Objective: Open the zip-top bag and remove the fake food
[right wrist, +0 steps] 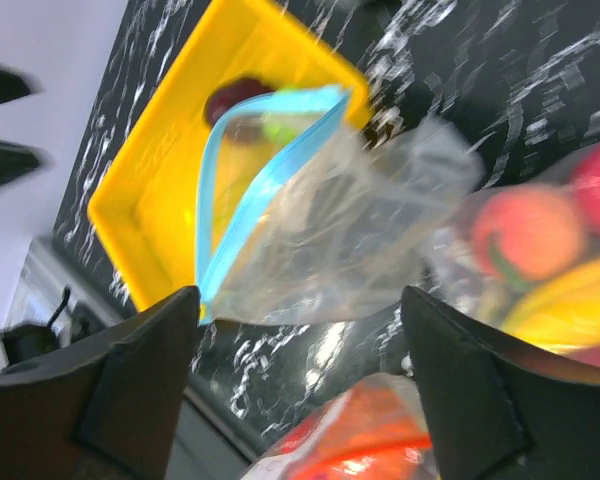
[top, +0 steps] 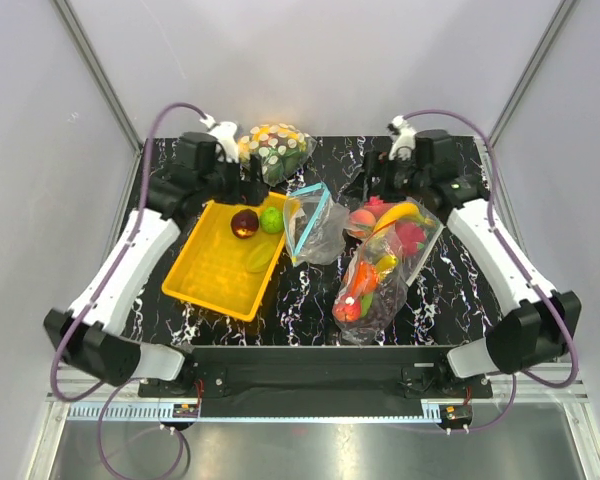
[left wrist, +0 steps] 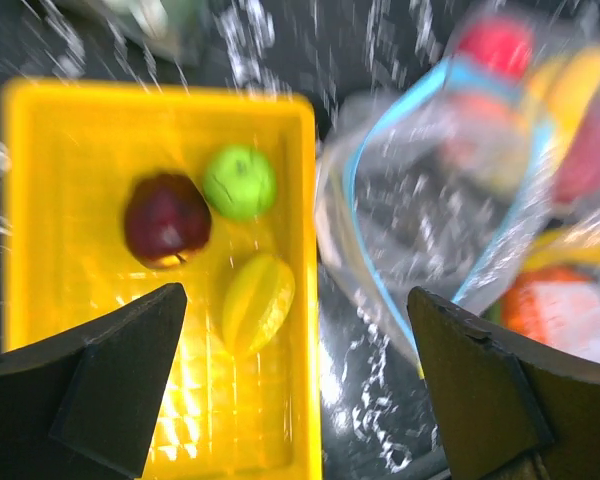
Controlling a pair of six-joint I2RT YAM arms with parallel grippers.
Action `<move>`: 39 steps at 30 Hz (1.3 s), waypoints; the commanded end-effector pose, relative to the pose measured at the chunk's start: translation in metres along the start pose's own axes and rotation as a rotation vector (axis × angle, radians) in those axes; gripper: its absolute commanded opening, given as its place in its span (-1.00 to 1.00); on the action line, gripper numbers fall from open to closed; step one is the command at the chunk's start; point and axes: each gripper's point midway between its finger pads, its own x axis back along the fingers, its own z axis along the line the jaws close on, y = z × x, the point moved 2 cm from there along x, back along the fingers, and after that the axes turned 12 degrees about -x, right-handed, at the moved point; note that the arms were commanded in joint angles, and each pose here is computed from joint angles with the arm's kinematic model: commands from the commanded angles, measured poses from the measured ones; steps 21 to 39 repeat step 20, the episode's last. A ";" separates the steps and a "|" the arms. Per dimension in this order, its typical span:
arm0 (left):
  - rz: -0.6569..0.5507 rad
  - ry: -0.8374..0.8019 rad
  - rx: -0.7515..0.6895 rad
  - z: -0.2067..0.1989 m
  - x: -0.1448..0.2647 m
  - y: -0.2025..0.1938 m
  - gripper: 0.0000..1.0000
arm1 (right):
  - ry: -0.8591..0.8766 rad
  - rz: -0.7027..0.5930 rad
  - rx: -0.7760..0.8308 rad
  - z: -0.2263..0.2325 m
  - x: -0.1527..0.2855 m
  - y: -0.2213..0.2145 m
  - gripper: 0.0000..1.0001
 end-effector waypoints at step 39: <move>-0.154 0.357 0.076 0.051 0.115 0.045 0.98 | -0.127 -0.342 -0.069 -0.068 0.104 0.086 0.99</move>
